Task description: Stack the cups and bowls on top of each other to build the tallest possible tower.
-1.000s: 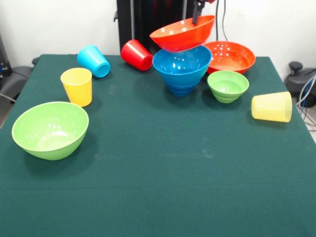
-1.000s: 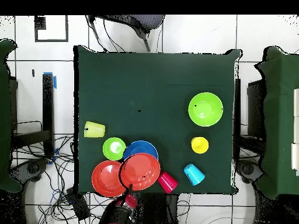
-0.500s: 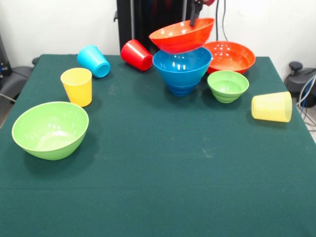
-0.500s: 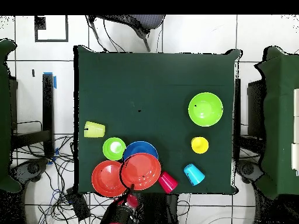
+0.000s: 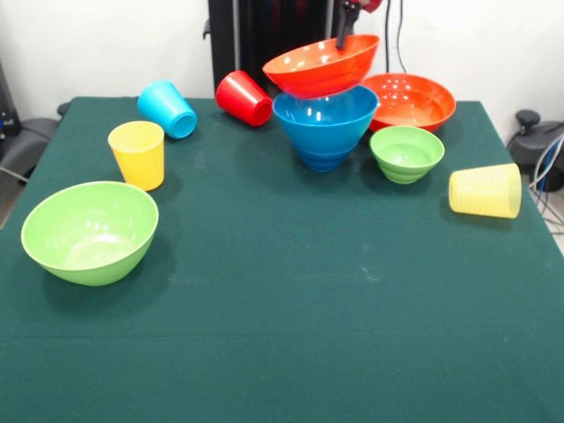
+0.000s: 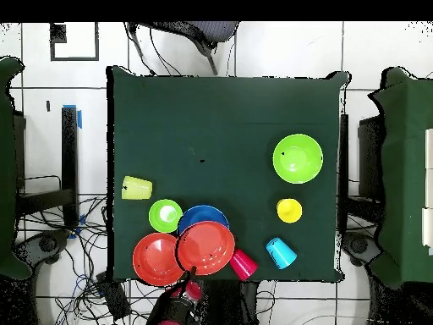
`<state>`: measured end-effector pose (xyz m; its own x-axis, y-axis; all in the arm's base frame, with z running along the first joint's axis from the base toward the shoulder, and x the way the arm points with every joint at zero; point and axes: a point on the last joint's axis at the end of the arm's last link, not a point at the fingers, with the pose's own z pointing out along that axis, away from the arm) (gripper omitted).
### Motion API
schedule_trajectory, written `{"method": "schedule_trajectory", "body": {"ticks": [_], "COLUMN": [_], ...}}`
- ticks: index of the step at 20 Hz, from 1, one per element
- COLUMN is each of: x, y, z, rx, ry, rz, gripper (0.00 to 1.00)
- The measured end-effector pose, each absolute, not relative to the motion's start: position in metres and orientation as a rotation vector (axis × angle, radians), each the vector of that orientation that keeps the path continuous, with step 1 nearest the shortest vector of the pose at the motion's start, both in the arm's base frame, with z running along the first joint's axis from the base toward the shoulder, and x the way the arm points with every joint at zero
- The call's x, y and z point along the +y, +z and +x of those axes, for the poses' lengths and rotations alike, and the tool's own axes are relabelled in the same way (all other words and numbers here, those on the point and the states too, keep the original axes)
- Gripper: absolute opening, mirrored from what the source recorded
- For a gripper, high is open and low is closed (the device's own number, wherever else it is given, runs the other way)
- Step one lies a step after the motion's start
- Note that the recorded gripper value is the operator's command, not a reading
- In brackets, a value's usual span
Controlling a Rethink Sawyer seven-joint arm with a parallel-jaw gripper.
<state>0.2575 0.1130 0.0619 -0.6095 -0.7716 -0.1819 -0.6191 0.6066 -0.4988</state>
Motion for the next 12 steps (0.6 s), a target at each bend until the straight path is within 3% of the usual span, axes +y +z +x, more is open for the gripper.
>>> {"method": "schedule_trajectory", "body": {"ticks": [12], "x": [0.105], "y": [0.077], "z": [0.28], "rx": [2.439], "ry": [-0.555], "rz": [-1.0], "gripper": [0.0]}}
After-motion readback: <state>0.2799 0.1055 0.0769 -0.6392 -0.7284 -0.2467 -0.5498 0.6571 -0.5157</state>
